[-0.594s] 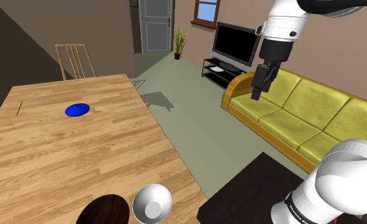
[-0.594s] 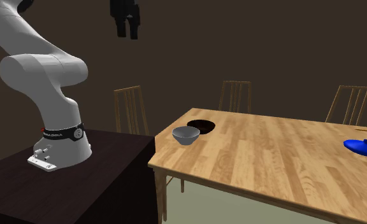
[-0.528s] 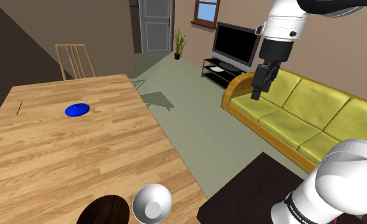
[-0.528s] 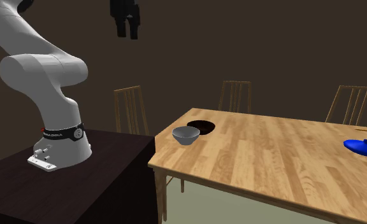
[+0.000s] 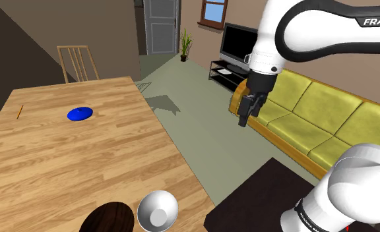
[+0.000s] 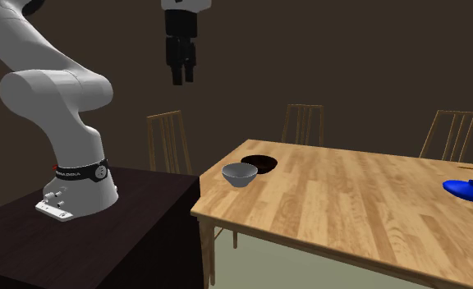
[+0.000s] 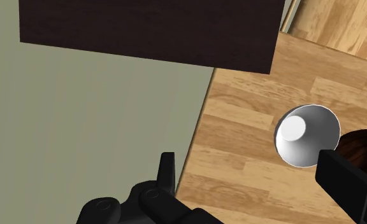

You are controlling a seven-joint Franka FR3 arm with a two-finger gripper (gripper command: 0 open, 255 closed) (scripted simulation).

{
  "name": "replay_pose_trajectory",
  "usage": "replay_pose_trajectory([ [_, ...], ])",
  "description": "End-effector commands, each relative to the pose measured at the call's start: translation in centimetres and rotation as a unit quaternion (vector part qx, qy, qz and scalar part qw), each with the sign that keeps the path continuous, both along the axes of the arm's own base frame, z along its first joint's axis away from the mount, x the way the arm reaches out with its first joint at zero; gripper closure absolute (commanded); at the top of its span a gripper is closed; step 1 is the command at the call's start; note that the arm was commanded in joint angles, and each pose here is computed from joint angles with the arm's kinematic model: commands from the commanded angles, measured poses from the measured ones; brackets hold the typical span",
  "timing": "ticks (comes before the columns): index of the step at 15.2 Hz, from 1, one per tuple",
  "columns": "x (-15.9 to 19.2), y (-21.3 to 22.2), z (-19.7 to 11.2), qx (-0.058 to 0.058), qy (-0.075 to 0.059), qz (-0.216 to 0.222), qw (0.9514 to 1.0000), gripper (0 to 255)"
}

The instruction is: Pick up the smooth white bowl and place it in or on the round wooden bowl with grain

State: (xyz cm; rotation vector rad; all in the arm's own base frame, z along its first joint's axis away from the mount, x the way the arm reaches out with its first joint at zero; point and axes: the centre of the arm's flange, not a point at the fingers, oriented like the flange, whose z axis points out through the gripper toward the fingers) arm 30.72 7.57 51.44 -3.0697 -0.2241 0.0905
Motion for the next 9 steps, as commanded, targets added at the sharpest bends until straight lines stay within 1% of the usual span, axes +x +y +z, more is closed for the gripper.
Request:
replay_pose_trajectory([
  [1,0.4,1.6,-2.0,0.001,-0.003,-0.003,1.0000,0],
  [9,2.5,7.1,-10.6,0.006,-0.011,-0.012,0.9999,0],
])
